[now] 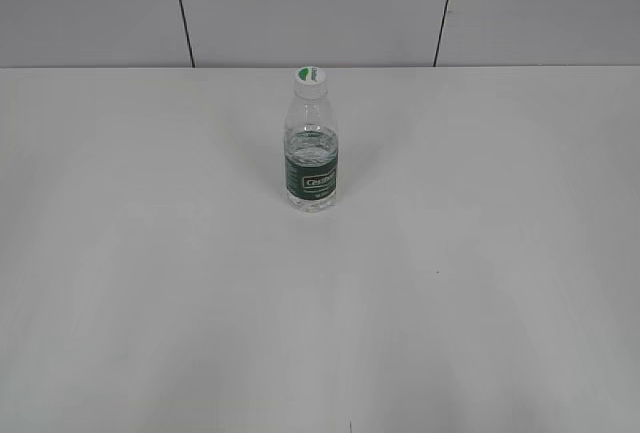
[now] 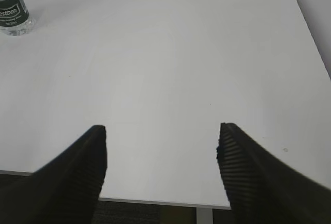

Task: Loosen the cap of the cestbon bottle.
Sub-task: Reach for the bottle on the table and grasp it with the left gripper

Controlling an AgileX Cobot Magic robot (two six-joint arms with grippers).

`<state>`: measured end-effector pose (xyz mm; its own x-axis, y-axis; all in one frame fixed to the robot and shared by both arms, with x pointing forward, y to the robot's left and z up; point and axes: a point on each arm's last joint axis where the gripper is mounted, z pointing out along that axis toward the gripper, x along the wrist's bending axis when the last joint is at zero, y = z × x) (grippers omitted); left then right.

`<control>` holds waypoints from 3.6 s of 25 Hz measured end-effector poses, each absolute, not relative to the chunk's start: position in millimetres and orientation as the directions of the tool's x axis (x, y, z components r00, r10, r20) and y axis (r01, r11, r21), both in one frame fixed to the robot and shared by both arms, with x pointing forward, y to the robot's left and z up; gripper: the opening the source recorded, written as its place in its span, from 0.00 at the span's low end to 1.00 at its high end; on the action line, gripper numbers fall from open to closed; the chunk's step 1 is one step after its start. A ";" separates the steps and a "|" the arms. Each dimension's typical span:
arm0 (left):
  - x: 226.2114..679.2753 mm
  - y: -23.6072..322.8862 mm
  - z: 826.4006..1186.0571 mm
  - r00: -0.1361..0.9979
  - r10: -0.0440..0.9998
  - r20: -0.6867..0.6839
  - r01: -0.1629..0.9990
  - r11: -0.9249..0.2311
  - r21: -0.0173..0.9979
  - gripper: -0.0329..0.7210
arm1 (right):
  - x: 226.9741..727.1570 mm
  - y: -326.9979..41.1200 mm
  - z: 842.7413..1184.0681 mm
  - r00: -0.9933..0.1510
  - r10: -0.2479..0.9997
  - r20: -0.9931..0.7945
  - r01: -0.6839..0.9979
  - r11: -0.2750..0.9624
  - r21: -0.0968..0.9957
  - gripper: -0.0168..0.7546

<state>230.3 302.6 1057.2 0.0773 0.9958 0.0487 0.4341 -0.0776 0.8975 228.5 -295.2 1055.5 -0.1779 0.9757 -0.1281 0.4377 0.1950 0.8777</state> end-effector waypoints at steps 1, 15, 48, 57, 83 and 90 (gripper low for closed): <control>230.3 302.6 1057.2 0.077 0.996 0.049 0.434 -0.078 0.898 0.70 | 228.5 -295.2 1055.5 -0.178 0.976 -0.128 0.438 0.195 0.878 0.69; 227.4 302.1 1077.8 0.076 0.996 0.044 0.303 -0.065 0.951 0.70 | 228.5 -295.2 1055.5 -0.178 0.976 -0.128 0.438 0.195 0.878 0.69; 534.2 273.8 1119.8 0.125 0.975 0.182 -0.226 -0.150 0.962 0.70 | 228.5 -295.2 1055.5 -0.178 0.976 -0.128 0.438 0.195 0.878 0.69; 583.2 255.3 1040.5 0.347 0.923 0.168 -0.210 -0.098 0.973 0.70 | 228.5 -295.1 1055.5 -0.178 0.976 -0.127 0.438 0.195 0.878 0.69; 580.6 256.2 926.9 0.773 0.613 0.167 -0.071 -0.179 0.981 0.70 | 228.5 -295.1 1055.5 -0.178 0.976 -0.127 0.438 0.195 0.878 0.69; 580.0 254.8 893.0 0.799 0.598 0.065 0.044 -0.166 0.985 0.70 | 228.5 -295.1 1055.5 -0.178 0.976 -0.127 0.438 0.195 0.878 0.69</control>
<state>580.0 254.8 893.0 0.7991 0.5977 0.0650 0.0442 -0.1662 0.9851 228.5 -295.1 1055.5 -0.1784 0.9757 -0.1274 0.4376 0.1946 0.8778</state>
